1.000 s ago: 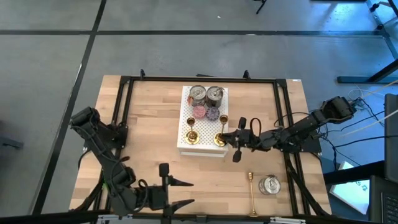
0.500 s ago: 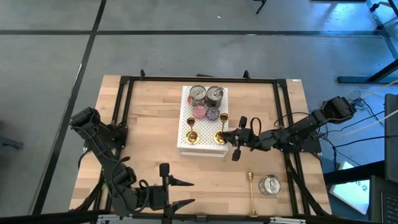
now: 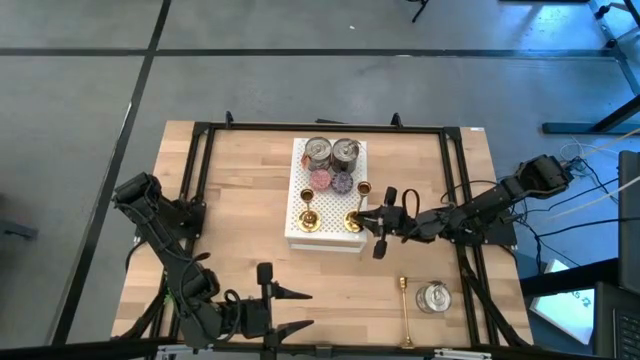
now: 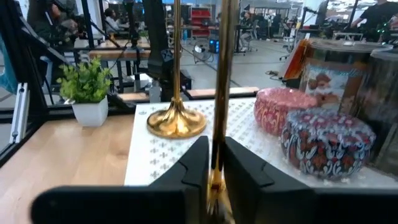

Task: Pick & Place candle stick holders
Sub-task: Put the top gold candle holder on the shelf, then put the silver scented candle on the shelf

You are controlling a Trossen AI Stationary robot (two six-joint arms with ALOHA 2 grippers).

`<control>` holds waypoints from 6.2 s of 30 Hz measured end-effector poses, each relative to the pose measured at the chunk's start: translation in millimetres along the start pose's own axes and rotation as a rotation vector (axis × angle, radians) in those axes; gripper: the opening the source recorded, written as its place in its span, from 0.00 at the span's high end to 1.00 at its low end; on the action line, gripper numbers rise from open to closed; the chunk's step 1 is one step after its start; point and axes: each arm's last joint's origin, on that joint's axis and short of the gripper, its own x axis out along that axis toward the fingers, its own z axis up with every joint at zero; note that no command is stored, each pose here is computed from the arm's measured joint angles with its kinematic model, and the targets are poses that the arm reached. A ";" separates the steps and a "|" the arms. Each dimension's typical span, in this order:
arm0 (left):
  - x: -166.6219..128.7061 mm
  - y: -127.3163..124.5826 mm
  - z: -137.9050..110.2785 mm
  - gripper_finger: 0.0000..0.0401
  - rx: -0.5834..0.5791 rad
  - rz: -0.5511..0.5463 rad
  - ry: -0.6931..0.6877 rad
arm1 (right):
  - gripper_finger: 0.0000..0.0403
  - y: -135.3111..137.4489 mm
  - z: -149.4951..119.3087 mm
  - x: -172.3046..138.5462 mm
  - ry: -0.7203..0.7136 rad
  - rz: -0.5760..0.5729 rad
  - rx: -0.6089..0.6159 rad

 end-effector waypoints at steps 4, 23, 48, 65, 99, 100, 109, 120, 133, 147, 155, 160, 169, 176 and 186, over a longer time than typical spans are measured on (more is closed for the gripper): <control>0.0 0.0 0.0 0.50 0.000 0.000 0.000 | 0.83 1.7 -0.9 -0.9 0.007 0.008 -0.005; -4.1 -2.9 0.2 0.49 0.002 -0.012 -0.001 | 0.61 19.6 13.7 -24.7 -0.066 -0.064 -0.070; -47.8 -27.0 -38.2 0.51 -0.024 -0.045 0.207 | 0.55 50.0 25.8 -69.7 -0.088 0.145 0.024; -49.2 -43.2 -68.3 0.51 -0.005 -0.036 0.285 | 0.55 65.9 3.9 -81.2 0.259 0.383 0.430; -65.5 -42.5 -121.3 0.51 -0.061 0.012 0.329 | 0.35 120.5 41.2 -107.3 1.550 0.111 0.396; -65.1 -42.3 -121.3 0.51 -0.061 0.013 0.329 | 0.34 119.0 40.8 -108.1 1.570 0.094 0.393; -65.1 -42.2 -121.2 0.51 -0.059 0.019 0.325 | 0.26 113.3 39.2 -111.6 1.629 0.030 0.370; -65.1 -42.2 -121.2 0.51 -0.059 0.019 0.325 | 0.12 104.3 37.2 -117.2 1.628 -0.137 0.344; -65.1 -42.2 -121.2 0.59 -0.060 0.019 0.325 | 0.01 125.7 4.5 -114.8 1.658 -0.191 0.259; -65.1 -41.9 -121.0 0.63 -0.068 0.024 0.322 | 0.01 131.5 -30.0 -109.0 1.677 -0.253 0.168; -65.1 -41.9 -121.0 0.64 -0.073 0.026 0.321 | 0.03 126.5 -46.2 -106.9 1.608 -0.285 0.217; -65.1 -41.9 -121.0 0.64 -0.076 0.027 0.321 | 0.10 125.7 -46.8 -107.6 1.603 -0.334 0.264; -65.1 -41.9 -121.0 0.64 -0.076 0.027 0.321 | 0.11 126.4 -44.8 -107.9 1.577 -0.429 0.388; -65.1 -41.9 -121.0 0.64 -0.075 0.027 0.321 | 0.11 119.7 -23.5 -107.9 1.466 -0.418 0.405; -65.4 -41.3 -123.9 0.64 -0.065 0.028 0.325 | 0.11 85.5 7.9 -107.9 1.392 -0.514 0.350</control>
